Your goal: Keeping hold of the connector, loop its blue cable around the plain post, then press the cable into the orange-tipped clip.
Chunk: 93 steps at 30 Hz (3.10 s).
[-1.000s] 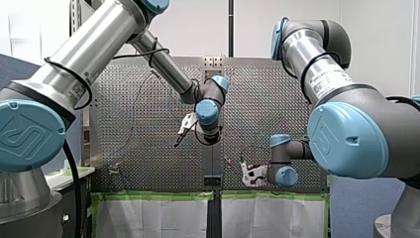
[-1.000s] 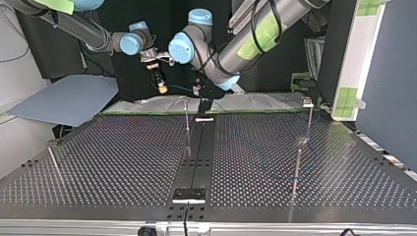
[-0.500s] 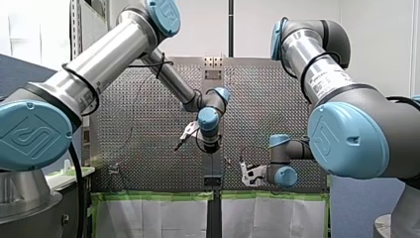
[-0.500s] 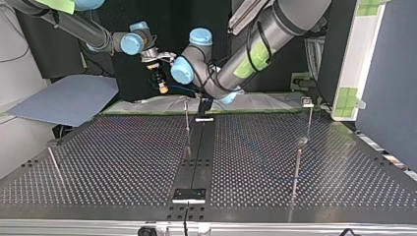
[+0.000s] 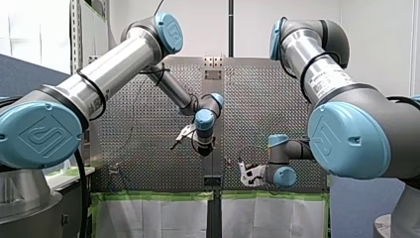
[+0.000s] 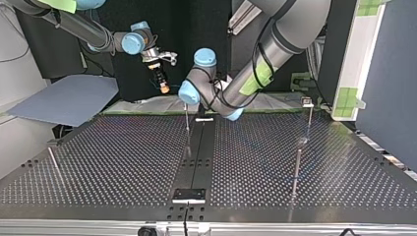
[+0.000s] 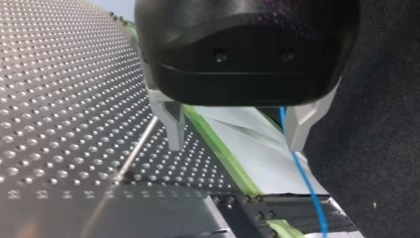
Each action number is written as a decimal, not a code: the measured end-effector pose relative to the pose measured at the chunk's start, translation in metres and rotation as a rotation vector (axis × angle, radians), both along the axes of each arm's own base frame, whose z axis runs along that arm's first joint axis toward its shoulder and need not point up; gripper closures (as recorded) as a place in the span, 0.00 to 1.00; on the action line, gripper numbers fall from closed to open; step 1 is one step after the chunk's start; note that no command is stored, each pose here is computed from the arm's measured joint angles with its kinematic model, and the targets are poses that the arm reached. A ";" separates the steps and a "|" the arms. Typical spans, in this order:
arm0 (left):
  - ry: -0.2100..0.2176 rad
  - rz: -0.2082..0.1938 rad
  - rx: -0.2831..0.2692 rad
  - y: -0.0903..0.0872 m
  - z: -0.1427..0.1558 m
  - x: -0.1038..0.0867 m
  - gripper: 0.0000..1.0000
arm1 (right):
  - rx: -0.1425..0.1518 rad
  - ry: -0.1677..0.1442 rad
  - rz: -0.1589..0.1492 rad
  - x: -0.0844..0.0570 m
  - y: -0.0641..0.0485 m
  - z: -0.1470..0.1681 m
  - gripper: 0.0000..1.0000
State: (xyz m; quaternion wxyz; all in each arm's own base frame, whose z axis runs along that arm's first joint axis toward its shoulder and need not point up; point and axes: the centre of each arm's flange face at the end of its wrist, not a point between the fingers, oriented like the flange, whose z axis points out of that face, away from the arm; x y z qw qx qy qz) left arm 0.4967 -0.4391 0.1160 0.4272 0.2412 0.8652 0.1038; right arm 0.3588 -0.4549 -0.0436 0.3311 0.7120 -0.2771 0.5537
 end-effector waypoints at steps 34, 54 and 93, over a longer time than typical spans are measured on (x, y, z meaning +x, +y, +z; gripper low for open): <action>-0.003 0.043 0.065 -0.019 0.103 0.027 0.00 | -0.012 -0.019 0.018 0.008 0.003 0.002 1.00; 0.198 -0.032 0.223 -0.018 0.094 -0.018 0.00 | -0.014 -0.029 0.024 0.011 0.003 0.003 1.00; 0.326 0.119 -0.037 0.000 0.096 -0.004 0.00 | -0.018 -0.036 0.033 0.015 0.006 0.003 1.00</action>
